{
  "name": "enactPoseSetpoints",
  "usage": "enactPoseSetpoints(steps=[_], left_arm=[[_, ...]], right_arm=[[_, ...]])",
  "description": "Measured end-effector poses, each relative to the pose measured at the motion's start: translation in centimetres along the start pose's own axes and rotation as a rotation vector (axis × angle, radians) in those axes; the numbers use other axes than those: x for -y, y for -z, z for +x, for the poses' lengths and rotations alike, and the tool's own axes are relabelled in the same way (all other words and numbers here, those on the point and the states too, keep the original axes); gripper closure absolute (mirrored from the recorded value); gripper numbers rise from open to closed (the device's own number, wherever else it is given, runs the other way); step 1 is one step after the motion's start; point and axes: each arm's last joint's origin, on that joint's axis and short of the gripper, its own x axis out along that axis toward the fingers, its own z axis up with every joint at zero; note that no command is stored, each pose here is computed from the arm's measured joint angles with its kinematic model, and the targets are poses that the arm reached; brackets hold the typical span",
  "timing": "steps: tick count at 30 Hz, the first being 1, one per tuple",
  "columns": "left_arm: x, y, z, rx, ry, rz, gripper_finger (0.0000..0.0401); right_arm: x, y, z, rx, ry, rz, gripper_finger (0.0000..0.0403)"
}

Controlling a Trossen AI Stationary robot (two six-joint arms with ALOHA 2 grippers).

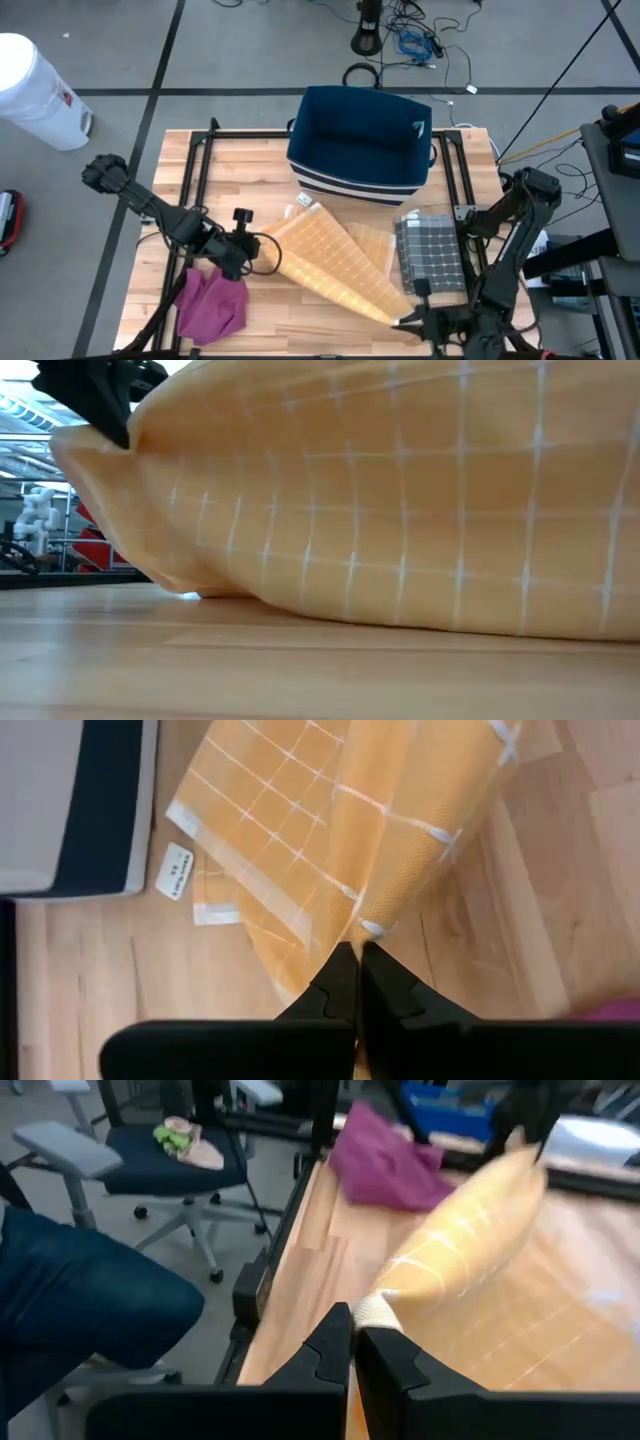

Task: Fold towel
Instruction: Fold the orange patterned towel

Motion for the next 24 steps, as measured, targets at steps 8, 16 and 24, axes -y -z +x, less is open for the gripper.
enactPoseSetpoints(steps=[8,16,24], left_arm=[[1.3,0.9,-0.5,-0.065,0.09,-0.024,0.0397],[2.2,1.5,-0.9,-0.13,0.22,-0.014,0.0339],[2.1,1.4,-0.9,-0.128,0.215,-0.052,0.0235]], right_arm=[[-1.2,2.1,2.7,-0.051,0.024,0.099,0.0308],[-1.9,3.2,3.3,-0.131,-0.034,0.261,0.0189],[-1.0,4.5,3.4,-0.21,0.074,0.332,0.0177]])
